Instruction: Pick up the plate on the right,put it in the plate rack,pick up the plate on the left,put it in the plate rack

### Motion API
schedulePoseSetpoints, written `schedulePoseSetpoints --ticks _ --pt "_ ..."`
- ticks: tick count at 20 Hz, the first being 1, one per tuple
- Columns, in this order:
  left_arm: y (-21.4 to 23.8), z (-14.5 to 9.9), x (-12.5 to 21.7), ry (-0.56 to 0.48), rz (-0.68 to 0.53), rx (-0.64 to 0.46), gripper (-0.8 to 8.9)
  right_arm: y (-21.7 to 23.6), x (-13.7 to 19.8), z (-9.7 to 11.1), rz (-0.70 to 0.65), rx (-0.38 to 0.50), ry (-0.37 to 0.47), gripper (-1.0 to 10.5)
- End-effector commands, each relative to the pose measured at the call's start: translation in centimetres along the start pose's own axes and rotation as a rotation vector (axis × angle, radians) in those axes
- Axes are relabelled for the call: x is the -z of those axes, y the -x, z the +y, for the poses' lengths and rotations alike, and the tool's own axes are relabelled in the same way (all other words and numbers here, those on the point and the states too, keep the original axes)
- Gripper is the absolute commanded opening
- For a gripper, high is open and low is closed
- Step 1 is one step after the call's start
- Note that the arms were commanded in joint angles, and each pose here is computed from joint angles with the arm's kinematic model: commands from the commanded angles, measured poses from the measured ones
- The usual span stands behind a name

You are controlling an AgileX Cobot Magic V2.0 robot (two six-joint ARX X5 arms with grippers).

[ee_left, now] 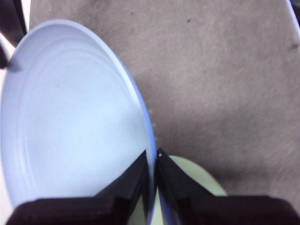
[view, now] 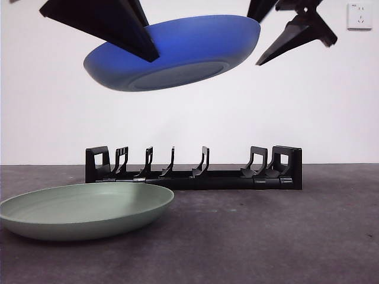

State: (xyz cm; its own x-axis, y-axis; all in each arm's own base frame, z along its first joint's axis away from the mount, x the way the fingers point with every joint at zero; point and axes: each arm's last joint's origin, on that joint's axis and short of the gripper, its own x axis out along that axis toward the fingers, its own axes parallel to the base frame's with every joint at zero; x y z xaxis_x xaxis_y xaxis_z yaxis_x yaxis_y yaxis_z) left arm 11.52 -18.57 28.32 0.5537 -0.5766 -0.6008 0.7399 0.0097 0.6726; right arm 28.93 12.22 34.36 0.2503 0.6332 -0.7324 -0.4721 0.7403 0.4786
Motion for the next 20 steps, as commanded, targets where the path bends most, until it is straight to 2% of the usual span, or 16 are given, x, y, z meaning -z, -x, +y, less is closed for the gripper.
schedulePoseSetpoints --ticks 1,4,6,7,9,12,15,20 --pt "0.1 0.2 -0.2 0.082 -0.036 -0.003 -0.08 2.5 -1.2 1.5 -0.1 0.008 0.046 3.6" --pt "0.0 1.1 -0.2 0.221 -0.107 -0.025 -0.08 7.7 -2.4 4.0 -0.278 0.115 0.113 3.6" --pt "0.1 2.7 0.0 0.388 -0.2 -0.084 -0.08 11.4 -2.2 5.9 -0.395 0.221 0.149 3.5" --pt "0.1 3.7 0.2 0.485 -0.266 -0.113 -0.08 13.0 -1.7 6.7 -0.433 0.247 0.17 3.5" --pt "0.6 6.1 1.0 0.699 -0.418 -0.189 -0.08 15.2 -0.4 7.9 -0.463 0.251 0.199 3.5" --pt "1.2 9.2 2.9 0.933 -0.598 -0.29 -0.08 16.5 1.7 8.5 -0.416 0.263 0.213 3.5" --pt "0.9 10.7 4.6 1.029 -0.645 -0.33 -0.08 16.6 2.6 8.5 -0.358 0.267 0.21 3.5" --pt "-1.2 12.0 6.9 1.136 -0.658 -0.345 -0.08 16.2 2.9 8.5 -0.303 0.2 0.209 3.5"
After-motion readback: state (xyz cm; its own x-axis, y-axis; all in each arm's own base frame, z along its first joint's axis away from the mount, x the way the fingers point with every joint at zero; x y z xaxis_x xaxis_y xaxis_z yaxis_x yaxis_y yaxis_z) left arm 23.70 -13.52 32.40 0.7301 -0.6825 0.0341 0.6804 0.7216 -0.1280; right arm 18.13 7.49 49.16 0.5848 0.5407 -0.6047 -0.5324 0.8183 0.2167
